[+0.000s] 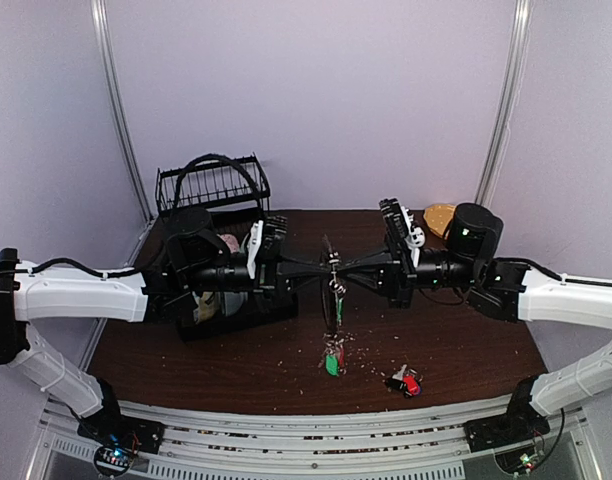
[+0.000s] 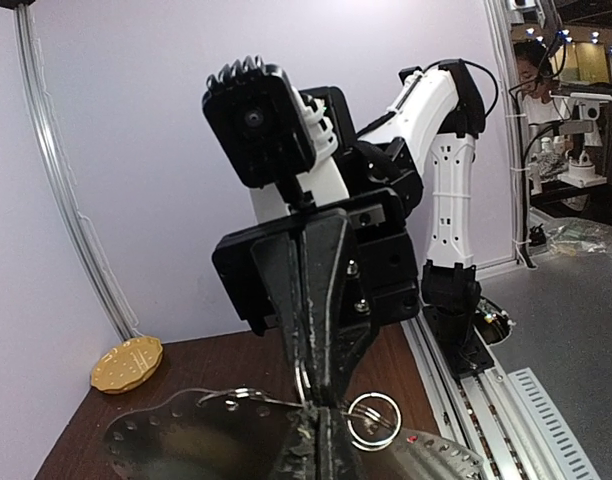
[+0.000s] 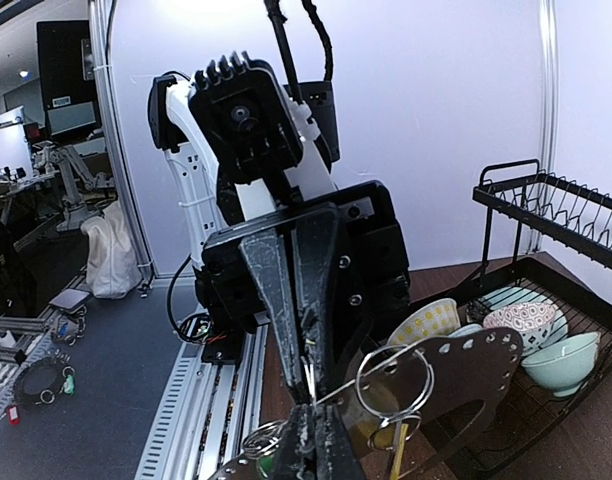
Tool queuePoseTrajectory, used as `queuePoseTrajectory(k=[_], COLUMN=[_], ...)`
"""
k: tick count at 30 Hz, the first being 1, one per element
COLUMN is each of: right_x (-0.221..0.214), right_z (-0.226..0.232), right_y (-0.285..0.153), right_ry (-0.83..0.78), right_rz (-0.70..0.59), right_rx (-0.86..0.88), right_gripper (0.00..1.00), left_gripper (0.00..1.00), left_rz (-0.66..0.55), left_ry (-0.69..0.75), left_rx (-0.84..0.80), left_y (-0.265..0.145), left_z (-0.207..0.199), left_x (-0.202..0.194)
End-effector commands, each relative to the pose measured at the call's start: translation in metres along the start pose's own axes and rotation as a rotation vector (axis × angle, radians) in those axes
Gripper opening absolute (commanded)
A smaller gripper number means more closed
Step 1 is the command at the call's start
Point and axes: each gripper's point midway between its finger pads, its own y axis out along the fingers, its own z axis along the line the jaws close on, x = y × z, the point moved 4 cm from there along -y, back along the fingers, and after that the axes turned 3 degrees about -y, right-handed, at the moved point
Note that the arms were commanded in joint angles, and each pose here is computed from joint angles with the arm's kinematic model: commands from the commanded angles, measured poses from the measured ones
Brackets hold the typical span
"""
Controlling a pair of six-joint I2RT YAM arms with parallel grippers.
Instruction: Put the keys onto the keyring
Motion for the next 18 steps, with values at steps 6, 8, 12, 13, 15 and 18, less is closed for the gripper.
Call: queuePoseTrajectory(k=[6, 8, 12, 13, 15, 18], right_x=[-0.005, -0.01, -0.014, -0.014, -0.014, -0.012], right_z=[0.0, -0.004, -0.003, -0.002, -0.004, -0.015], right_y=[0.004, -0.002, -0.018, -0.019, -0.021, -0.017], right_ry=[-0.004, -0.014, -0.064, -0.077, -0.099, -0.109], right_rz=[0.043, 0.1, 0.137, 0.147, 0.172, 0.204], right_rx=[0.021, -0.028, -0.081, -0.082, -0.104, -0.148], right_gripper=[0.22, 0.37, 0.43, 0.43, 0.43, 0.4], left_gripper=[0.0, 0.0, 0.0, 0.0, 0.0, 0.0], left_rz=[-0.002, 0.065, 0.208, 0.232, 0.284, 0.408], left_ry=[0.016, 0.015, 0.02, 0.016, 0.017, 0.044], left_rx=[0.128, 0.181, 0.255, 0.266, 0.272, 0.31], left_y=[-0.003, -0.007, -0.021, -0.024, -0.026, -0.025], left_z=[0.017, 0.022, 0.026, 0.026, 0.026, 0.027], left_x=[0.013, 0.007, -0.004, -0.006, -0.009, -0.017])
